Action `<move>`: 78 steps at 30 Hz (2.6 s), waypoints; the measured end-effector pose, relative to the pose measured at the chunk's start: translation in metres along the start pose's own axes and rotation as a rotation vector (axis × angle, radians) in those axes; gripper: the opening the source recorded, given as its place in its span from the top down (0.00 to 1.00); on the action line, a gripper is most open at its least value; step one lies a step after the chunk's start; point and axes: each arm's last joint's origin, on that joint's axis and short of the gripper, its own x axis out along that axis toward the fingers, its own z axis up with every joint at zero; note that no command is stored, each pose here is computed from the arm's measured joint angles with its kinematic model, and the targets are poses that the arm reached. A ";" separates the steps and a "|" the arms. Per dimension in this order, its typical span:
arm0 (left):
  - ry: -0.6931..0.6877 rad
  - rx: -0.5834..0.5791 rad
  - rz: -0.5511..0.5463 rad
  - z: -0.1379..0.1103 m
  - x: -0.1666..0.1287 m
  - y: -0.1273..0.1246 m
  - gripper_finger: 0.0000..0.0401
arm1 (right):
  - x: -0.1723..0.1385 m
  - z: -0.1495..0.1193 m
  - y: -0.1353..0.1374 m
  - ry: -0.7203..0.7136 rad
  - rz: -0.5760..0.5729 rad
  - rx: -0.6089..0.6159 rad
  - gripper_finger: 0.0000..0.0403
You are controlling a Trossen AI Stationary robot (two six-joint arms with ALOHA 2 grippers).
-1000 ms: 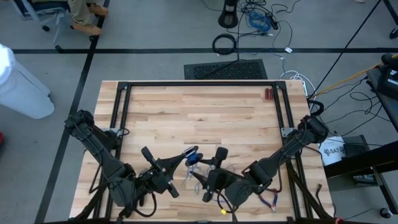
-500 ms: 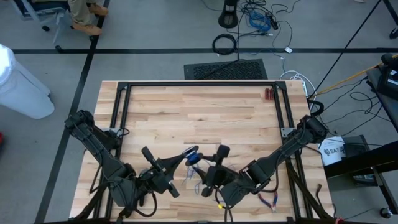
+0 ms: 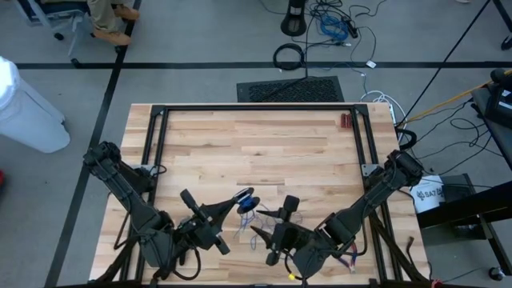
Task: Coil cords
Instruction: Uncoil the blue wire from the black spool
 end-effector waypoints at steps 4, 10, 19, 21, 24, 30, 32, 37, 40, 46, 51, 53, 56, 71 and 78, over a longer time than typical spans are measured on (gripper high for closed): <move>0.000 0.000 0.000 0.000 0.000 0.000 0.98 | -0.001 0.000 0.000 -0.005 -0.029 -0.092 0.51; -0.001 -0.002 -0.001 0.000 0.000 0.000 0.98 | -0.007 0.003 0.005 -0.033 -0.013 -0.214 0.53; -0.005 -0.010 -0.007 0.000 0.000 0.000 0.98 | -0.012 0.000 0.012 -0.037 -0.009 -0.415 0.72; -0.014 -0.012 -0.021 0.001 0.000 0.000 0.98 | -0.010 0.000 0.010 -0.034 -0.059 -0.364 0.75; -0.017 -0.013 -0.024 0.001 0.000 0.000 0.98 | -0.007 0.001 0.006 -0.035 -0.125 -0.226 0.77; -0.017 0.004 -0.024 0.001 0.000 0.000 0.98 | 0.004 0.001 0.004 -0.022 0.011 0.048 0.76; -0.017 0.055 -0.023 0.001 0.000 0.000 0.98 | 0.009 0.001 0.002 -0.008 0.055 0.098 0.75; -0.019 0.151 -0.022 0.001 0.000 0.000 0.98 | 0.021 0.000 -0.004 0.027 0.100 0.098 0.70; -0.026 0.195 -0.016 0.004 0.000 0.002 0.98 | 0.028 -0.003 -0.014 0.058 0.048 0.056 0.68; -0.041 0.152 0.009 0.015 -0.001 0.015 0.98 | 0.019 0.013 -0.037 0.048 0.033 0.088 0.64; -0.050 0.039 0.029 0.021 0.003 0.034 0.98 | -0.015 0.031 -0.044 -0.013 0.086 0.100 0.64; -0.062 0.021 0.025 0.022 0.005 0.036 0.98 | -0.025 0.037 -0.046 -0.047 0.052 0.140 0.64; -0.114 0.017 -0.012 0.023 0.005 0.035 0.98 | -0.031 0.037 -0.040 -0.071 0.012 0.116 0.64; -0.176 -0.087 -0.086 0.023 0.005 0.030 0.98 | -0.004 0.001 0.018 -0.086 -0.146 -0.098 0.64; -0.171 -0.132 -0.095 0.023 0.005 0.029 0.98 | -0.009 -0.008 0.042 -0.087 -0.303 -0.293 0.64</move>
